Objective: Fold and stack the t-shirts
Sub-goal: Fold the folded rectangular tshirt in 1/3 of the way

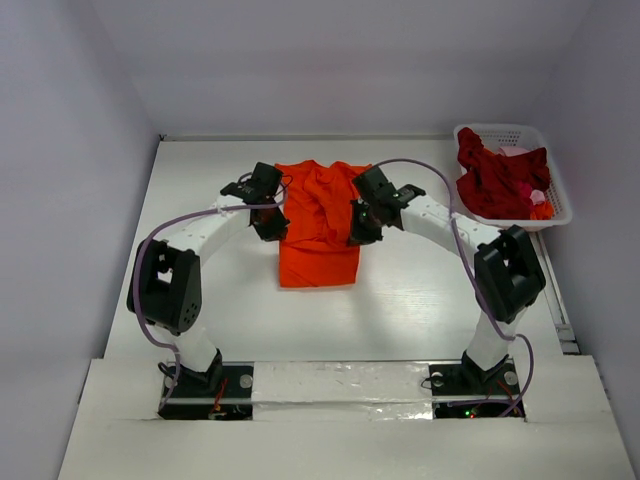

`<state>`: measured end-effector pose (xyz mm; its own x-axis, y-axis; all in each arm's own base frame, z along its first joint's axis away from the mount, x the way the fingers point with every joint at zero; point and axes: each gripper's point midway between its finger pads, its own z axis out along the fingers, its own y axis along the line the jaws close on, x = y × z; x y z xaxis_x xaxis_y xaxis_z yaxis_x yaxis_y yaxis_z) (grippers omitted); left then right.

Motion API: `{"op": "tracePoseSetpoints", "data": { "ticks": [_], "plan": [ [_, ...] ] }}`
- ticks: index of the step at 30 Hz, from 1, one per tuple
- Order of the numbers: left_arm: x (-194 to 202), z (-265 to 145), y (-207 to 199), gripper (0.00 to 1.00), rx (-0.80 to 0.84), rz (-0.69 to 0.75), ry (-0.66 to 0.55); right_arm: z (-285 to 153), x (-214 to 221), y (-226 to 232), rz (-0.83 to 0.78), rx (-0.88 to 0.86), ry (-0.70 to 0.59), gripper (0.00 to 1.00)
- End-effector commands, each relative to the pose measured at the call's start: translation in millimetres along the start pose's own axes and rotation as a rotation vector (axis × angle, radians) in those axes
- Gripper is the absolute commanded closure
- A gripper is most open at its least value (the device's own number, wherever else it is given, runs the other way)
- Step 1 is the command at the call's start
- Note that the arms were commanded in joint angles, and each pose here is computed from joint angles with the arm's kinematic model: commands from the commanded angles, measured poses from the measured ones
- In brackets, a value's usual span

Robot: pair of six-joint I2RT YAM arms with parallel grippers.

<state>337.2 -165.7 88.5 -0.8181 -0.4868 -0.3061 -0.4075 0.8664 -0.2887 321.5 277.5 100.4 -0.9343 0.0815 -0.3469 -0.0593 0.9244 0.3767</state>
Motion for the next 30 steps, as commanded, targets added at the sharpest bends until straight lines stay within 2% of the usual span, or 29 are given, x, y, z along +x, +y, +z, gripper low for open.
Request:
{"op": "tracePoseSetpoints", "data": {
  "ticks": [1, 30],
  "plan": [
    [-19, -7, -9, 1.00, 0.024, 0.002, -0.043, -5, -19, 4, 0.003, 0.002, -0.046, 1.00],
    [-33, 20, -17, 1.00, 0.010, 0.014, -0.029, 23, -34, -5, -0.005, 0.013, -0.017, 1.00]
  ]
}}
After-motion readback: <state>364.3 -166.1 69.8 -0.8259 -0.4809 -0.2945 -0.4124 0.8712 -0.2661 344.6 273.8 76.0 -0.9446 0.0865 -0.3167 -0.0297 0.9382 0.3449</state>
